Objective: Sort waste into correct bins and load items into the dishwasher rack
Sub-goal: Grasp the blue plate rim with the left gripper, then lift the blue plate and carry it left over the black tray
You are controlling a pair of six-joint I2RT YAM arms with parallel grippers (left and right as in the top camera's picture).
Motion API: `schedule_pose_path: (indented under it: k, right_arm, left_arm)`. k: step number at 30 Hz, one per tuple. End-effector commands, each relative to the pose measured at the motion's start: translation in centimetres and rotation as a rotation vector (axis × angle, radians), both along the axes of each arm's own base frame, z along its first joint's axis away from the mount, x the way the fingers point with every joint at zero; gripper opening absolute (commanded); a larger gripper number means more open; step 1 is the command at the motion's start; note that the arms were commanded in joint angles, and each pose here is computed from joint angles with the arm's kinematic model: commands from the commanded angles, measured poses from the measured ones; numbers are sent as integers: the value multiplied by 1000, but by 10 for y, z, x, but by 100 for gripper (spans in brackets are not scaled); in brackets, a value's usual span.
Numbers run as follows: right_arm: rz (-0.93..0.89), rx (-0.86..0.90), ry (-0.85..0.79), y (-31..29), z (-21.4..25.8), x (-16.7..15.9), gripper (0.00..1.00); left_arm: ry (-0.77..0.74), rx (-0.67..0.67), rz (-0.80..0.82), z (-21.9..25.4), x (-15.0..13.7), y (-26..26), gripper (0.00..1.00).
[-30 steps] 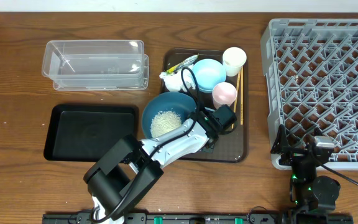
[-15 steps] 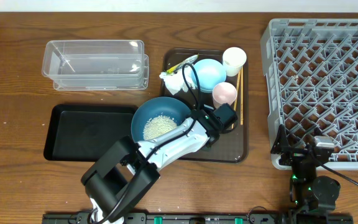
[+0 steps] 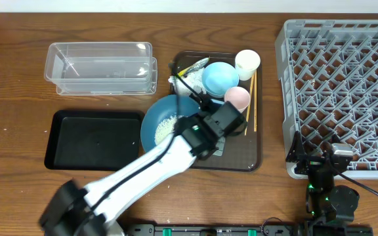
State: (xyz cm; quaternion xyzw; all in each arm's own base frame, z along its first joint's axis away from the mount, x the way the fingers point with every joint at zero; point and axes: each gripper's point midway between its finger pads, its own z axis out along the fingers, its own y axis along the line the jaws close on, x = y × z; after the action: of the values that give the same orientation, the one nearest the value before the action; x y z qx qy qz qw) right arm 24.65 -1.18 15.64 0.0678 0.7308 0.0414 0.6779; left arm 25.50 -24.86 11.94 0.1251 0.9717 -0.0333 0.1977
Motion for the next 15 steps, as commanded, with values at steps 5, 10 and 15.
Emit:
schedule_pose_path:
  k: [5,10,15]
  right_arm:
    - [31,8,0,7,0,0,99]
    - [31,8,0,7,0,0,99]
    - [32,8,0,8,0,0,99]
  left_arm:
    - [-101,-80,45,56,6,30,6]
    - [-124,-111,124,72,17,59,6]
    - [-82,-143,156,70,29,81,6]
